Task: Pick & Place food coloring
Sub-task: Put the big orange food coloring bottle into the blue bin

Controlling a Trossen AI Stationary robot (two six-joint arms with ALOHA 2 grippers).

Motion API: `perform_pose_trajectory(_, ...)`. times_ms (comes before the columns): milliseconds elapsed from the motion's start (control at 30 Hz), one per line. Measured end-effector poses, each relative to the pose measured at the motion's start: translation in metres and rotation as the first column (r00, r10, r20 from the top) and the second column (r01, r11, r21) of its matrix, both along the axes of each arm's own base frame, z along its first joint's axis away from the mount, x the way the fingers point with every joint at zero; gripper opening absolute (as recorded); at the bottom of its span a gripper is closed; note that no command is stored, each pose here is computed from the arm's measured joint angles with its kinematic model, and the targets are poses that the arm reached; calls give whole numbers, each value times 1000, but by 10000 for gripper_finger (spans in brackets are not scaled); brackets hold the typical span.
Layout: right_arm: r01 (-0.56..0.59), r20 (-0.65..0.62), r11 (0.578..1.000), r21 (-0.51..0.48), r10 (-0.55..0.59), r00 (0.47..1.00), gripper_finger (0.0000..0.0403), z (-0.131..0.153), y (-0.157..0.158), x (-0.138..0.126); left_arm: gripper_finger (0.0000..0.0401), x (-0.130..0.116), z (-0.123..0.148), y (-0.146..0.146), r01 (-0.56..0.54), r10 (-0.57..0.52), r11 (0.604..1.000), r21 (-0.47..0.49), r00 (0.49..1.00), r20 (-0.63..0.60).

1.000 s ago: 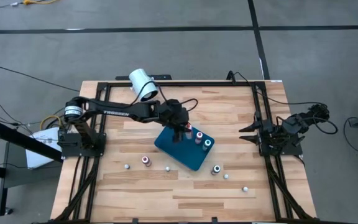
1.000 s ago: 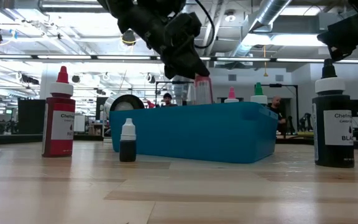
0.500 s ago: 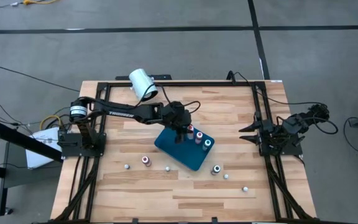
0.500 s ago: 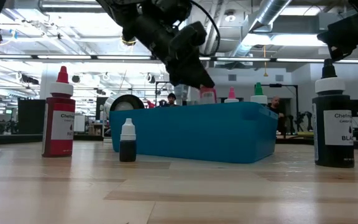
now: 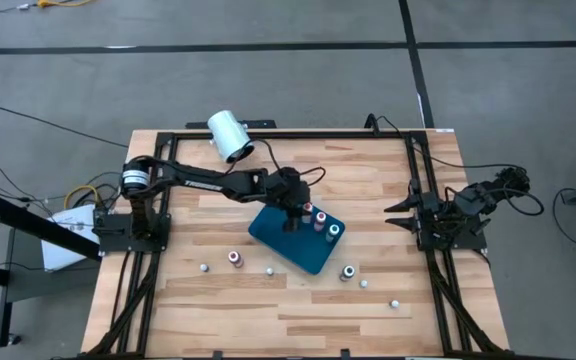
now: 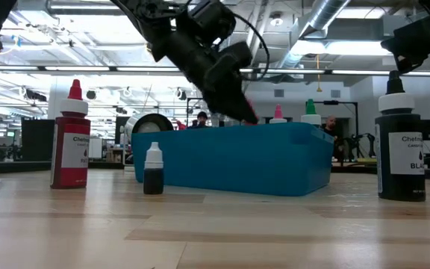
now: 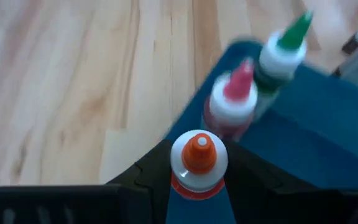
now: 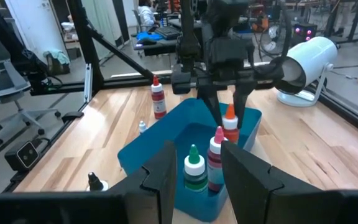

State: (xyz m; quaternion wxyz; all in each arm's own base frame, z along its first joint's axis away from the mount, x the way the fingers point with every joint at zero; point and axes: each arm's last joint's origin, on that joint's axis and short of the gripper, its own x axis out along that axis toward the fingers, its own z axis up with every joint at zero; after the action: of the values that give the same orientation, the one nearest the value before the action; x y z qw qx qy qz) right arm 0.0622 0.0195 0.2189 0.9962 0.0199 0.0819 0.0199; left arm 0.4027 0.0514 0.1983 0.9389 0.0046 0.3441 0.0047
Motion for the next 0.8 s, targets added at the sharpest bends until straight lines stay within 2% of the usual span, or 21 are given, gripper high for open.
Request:
perform_pose_trajectory(233,0,0,1000,-1,0,1000,114,0,0,0,116,8,-13,1,4,-4,1000,2,1000,14)
perform_pose_trajectory(467,0,0,1000,-1,0,1000,114,0,0,0,116,7,-13,1,10,-10,1000,26,1000,10)
perform_pose_trajectory(800,0,0,1000,0,0,1000,114,0,0,0,142,7,-13,2,11,-11,999,52,1000,9)
